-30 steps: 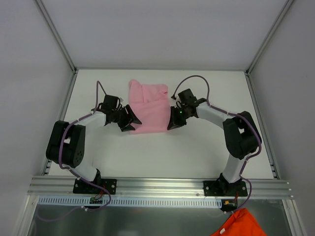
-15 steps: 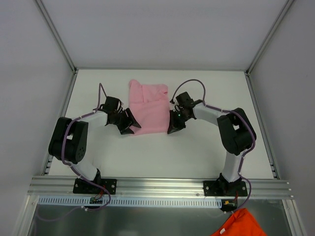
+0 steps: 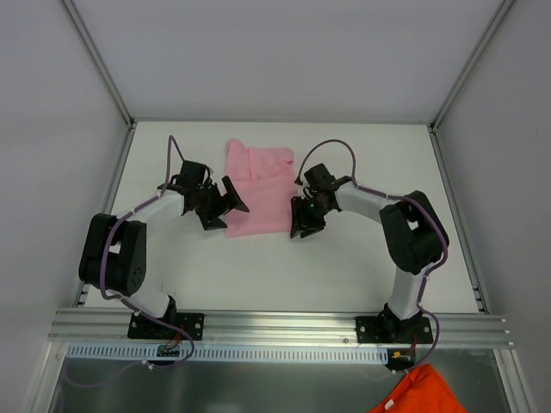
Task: Fold and stack the t-shirts
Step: Grab one side of the 2/3 rectangular tshirt with both arms
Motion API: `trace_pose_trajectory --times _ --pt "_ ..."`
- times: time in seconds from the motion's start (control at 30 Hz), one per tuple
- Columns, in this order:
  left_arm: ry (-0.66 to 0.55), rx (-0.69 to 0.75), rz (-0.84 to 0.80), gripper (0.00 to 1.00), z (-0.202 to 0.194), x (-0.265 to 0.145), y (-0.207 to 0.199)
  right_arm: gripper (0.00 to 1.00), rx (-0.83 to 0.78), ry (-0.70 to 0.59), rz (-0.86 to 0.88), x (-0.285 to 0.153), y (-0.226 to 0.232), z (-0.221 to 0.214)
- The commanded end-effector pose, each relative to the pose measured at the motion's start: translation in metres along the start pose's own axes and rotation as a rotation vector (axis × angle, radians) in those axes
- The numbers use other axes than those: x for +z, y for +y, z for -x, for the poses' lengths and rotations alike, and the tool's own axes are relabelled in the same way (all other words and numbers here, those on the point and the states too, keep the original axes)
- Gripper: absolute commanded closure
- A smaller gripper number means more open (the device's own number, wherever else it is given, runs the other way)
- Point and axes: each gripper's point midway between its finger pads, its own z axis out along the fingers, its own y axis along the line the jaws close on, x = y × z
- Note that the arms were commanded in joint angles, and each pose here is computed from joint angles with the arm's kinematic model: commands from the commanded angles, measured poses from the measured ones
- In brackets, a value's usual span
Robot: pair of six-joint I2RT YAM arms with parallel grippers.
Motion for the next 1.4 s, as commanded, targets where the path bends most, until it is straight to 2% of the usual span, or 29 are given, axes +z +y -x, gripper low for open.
trace_pose_trajectory --times 0.0,0.1,0.2,0.67,0.97,1.03,1.07,1.13,1.17,1.2,1.23,1.27,1.3,1.33,1.37 --pt "-0.090 0.056 -0.002 0.01 0.014 -0.024 -0.016 0.52 -0.069 -0.092 -0.043 -0.030 0.007 0.013" --pt "-0.087 0.049 0.012 0.01 0.011 -0.022 -0.011 0.41 -0.072 -0.111 -0.043 -0.035 0.009 0.015" --pt "-0.067 0.035 0.022 0.01 0.004 -0.016 -0.002 0.38 -0.069 -0.110 -0.043 -0.033 0.009 0.016" --pt "-0.049 -0.022 0.136 0.02 -0.011 0.000 0.039 0.39 -0.050 -0.124 -0.059 -0.016 0.006 0.038" --pt "-0.038 -0.040 0.127 0.05 -0.016 0.005 0.043 0.42 0.007 -0.111 -0.035 0.004 0.002 0.041" --pt "-0.036 -0.049 0.117 0.10 -0.016 0.008 0.042 0.43 0.015 -0.103 -0.038 0.007 -0.001 0.038" --pt "-0.027 -0.058 0.114 0.12 -0.018 0.011 0.043 0.47 0.019 -0.100 -0.038 0.008 -0.001 0.036" --pt "-0.026 -0.063 0.096 0.27 -0.017 0.015 0.041 0.51 0.022 -0.092 -0.038 0.011 -0.003 0.034" --pt "-0.018 -0.075 0.095 0.33 -0.017 0.017 0.041 0.59 0.024 -0.090 -0.040 0.012 -0.003 0.034" --pt "-0.019 -0.074 0.090 0.51 -0.016 0.019 0.040 0.64 0.028 -0.084 -0.044 0.012 -0.004 0.032" --pt "-0.013 -0.074 0.090 0.59 -0.017 0.020 0.040 0.69 0.029 -0.084 -0.046 0.011 -0.005 0.032" --pt "-0.008 -0.075 0.087 0.65 -0.016 0.021 0.039 0.80 0.028 -0.087 -0.050 0.009 -0.006 0.033" --pt "-0.010 -0.077 0.084 0.72 -0.015 0.021 0.038 0.85 0.027 -0.084 -0.057 0.007 -0.007 0.032" --pt "-0.007 -0.077 0.085 0.88 -0.015 0.020 0.038 0.91 0.028 -0.087 -0.065 0.006 -0.008 0.032" --pt "-0.009 -0.072 0.082 0.94 -0.014 0.020 0.035 0.98 0.025 -0.091 -0.068 0.002 -0.008 0.033"
